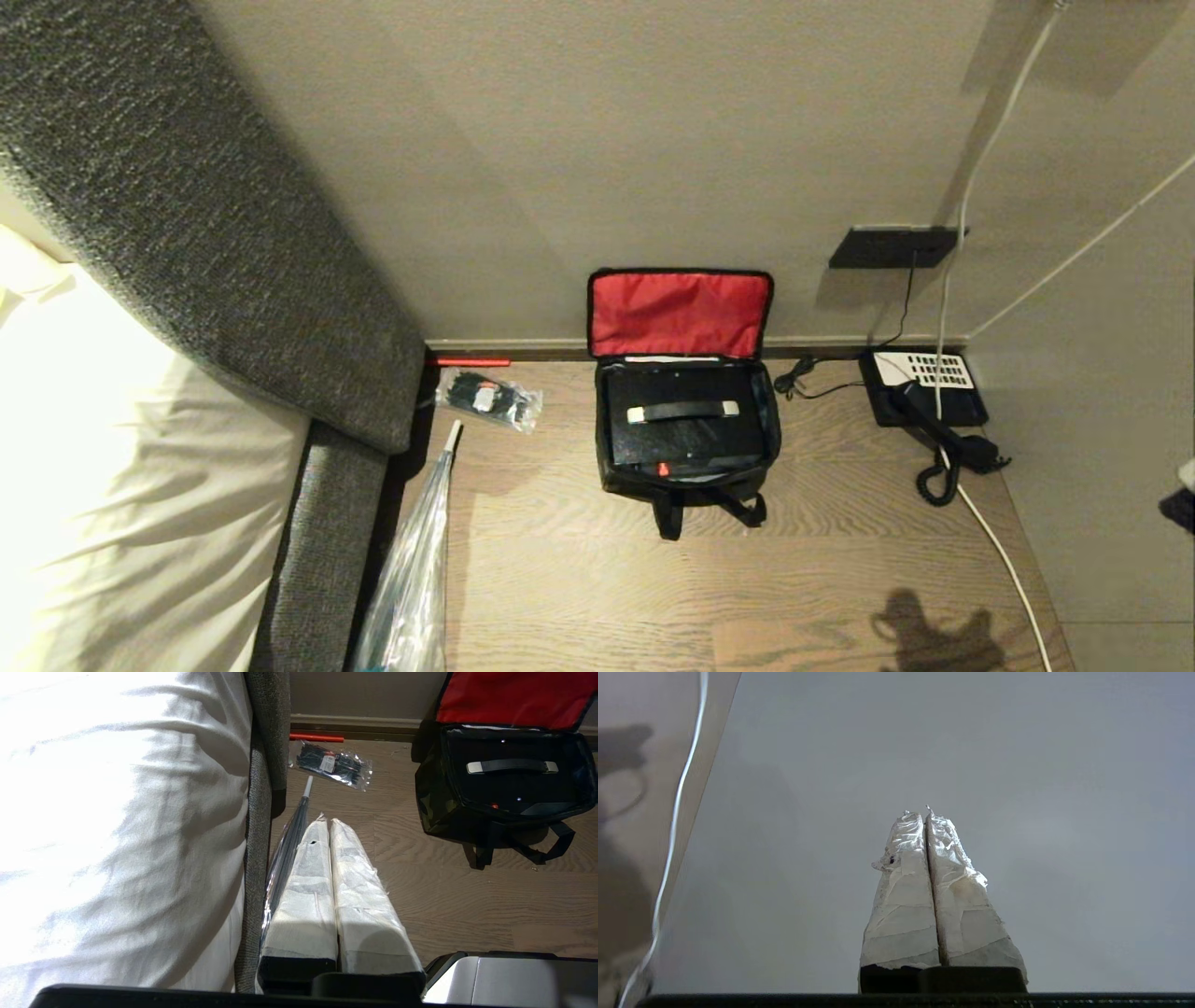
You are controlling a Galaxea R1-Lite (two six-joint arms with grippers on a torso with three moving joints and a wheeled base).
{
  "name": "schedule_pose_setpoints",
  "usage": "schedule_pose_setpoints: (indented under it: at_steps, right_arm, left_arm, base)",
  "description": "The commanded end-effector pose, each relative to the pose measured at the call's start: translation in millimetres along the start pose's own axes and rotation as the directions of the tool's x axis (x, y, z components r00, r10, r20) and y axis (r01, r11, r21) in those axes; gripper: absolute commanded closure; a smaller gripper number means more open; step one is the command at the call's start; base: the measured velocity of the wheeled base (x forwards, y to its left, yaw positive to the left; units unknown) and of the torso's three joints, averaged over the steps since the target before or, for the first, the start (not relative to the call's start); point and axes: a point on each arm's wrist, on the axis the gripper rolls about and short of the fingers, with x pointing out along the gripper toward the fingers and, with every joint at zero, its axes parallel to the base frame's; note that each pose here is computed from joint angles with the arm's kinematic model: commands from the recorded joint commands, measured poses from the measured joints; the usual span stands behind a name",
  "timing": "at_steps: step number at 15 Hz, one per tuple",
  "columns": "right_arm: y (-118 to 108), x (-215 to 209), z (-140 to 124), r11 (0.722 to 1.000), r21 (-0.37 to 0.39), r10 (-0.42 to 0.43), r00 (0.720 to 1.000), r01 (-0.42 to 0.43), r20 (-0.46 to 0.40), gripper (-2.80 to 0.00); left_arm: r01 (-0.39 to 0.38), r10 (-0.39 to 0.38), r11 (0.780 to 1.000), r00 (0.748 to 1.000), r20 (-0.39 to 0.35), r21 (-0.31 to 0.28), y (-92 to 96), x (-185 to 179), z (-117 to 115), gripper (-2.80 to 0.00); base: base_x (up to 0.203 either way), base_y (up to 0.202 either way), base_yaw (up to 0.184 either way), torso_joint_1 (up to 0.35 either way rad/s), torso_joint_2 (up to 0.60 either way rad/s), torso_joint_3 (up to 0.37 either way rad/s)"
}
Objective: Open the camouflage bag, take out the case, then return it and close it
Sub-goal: Grip the handle
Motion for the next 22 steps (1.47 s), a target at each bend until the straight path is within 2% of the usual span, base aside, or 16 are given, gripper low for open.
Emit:
schedule_pose_setpoints:
  at_steps: [1,2,4,22]
  right_arm:
    - [4.5,-18.4,-39.6,0.999,0.011,0.044,0.998,-0.044,-0.05,0.0]
    - [5.5,-20.7,-45.0,0.997,0.052,0.052,0.997,-0.049,-0.062,0.0]
    - [4.8,-22.3,-47.0,0.996,0.072,0.048,0.997,-0.044,-0.056,0.0]
    - [6.3,-22.1,-46.6,0.997,0.052,0.057,0.997,-0.055,-0.048,0.0]
  left_arm:
    - [0.0,0.0,1.0,1.0,0.0,0.0,0.0,0.0,0.0,0.0]
    - [0.0,0.0,1.0,1.0,0.0,0.0,0.0,0.0,0.0,0.0]
    - [0.0,0.0,1.0,1.0,0.0,0.0,0.0,0.0,0.0,0.0]
    - [0.0,0.0,1.0,1.0,0.0,0.0,0.0,0.0,0.0,0.0]
  base:
    - [0.0,0.0,0.0,0.0,0.0,0.0]
    - [0.0,0.0,0.0,0.0,0.0,0.0]
    - [0.0,0.0,0.0,0.0,0.0,0.0]
    - [0.0,0.0,0.0,0.0,0.0,0.0]
